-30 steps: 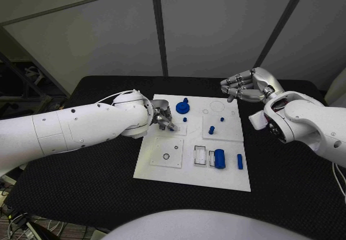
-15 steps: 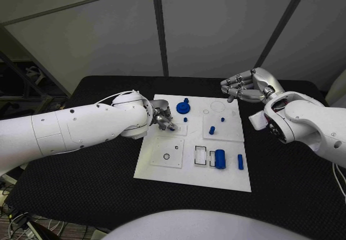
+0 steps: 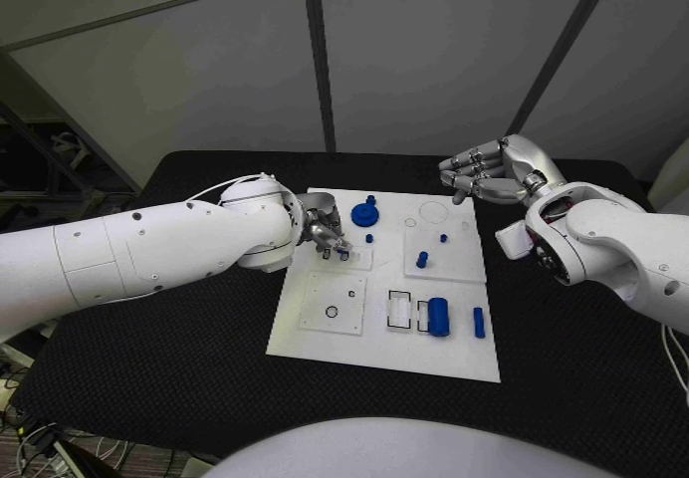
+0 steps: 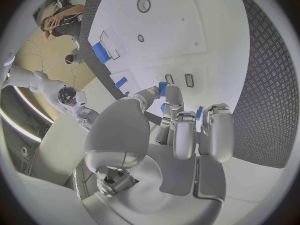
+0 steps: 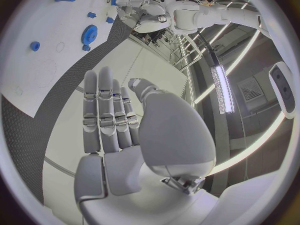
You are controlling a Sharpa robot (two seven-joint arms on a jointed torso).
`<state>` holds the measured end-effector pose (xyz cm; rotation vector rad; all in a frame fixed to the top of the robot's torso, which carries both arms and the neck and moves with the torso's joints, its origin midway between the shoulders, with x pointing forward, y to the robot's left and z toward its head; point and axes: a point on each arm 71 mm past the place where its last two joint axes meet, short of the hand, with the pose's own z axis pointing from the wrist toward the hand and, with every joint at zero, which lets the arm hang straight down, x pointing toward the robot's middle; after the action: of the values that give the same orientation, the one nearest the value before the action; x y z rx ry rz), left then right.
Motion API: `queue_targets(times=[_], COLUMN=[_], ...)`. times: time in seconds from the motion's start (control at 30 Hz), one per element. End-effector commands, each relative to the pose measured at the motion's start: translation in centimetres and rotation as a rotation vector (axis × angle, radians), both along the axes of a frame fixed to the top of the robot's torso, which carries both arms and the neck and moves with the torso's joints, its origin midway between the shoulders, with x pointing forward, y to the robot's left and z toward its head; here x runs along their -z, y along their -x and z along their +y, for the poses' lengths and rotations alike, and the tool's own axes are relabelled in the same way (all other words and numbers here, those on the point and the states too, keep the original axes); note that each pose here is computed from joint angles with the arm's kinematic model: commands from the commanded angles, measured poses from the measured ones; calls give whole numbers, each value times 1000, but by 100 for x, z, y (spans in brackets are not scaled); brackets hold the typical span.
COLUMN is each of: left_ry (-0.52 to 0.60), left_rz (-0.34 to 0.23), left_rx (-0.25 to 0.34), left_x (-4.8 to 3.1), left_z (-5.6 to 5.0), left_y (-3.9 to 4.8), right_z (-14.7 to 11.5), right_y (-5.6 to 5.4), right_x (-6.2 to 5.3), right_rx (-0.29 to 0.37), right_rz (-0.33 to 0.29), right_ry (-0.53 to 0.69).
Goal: Assemble the parts on the task board
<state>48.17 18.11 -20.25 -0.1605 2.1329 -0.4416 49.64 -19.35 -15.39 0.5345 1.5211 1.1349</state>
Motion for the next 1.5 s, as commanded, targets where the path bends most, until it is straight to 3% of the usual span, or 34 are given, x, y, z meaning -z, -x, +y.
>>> queue_targets(times=[0.03, 0.23, 0.43, 0.7, 1.03, 1.3, 1.5], left_ry=[10, 21, 53, 42, 10, -10, -36], left_rz=[5, 56, 195, 284, 282, 198, 173], left_rx=[-1, 2, 32, 39, 24, 3, 6], left_x=[-46, -145, -247, -251, -172, -146, -120], left_z=[1, 14, -26, -62, -126, -163, -166], left_y=[-15, -96, -220, -346, -387, -373, -360], right_z=[13, 18, 29, 26, 32, 30, 31], right_y=[0, -1, -2, -4, -6, -6, -6], right_x=[-12, -11, -10, -10, -10, -10, -10], right_rx=[-11, -11, -13, -11, -11, -11, -11], right_rz=[-5, -5, -5, -5, -5, -6, -6], right_ry=[-1, -1, -1, -1, -1, -2, -2])
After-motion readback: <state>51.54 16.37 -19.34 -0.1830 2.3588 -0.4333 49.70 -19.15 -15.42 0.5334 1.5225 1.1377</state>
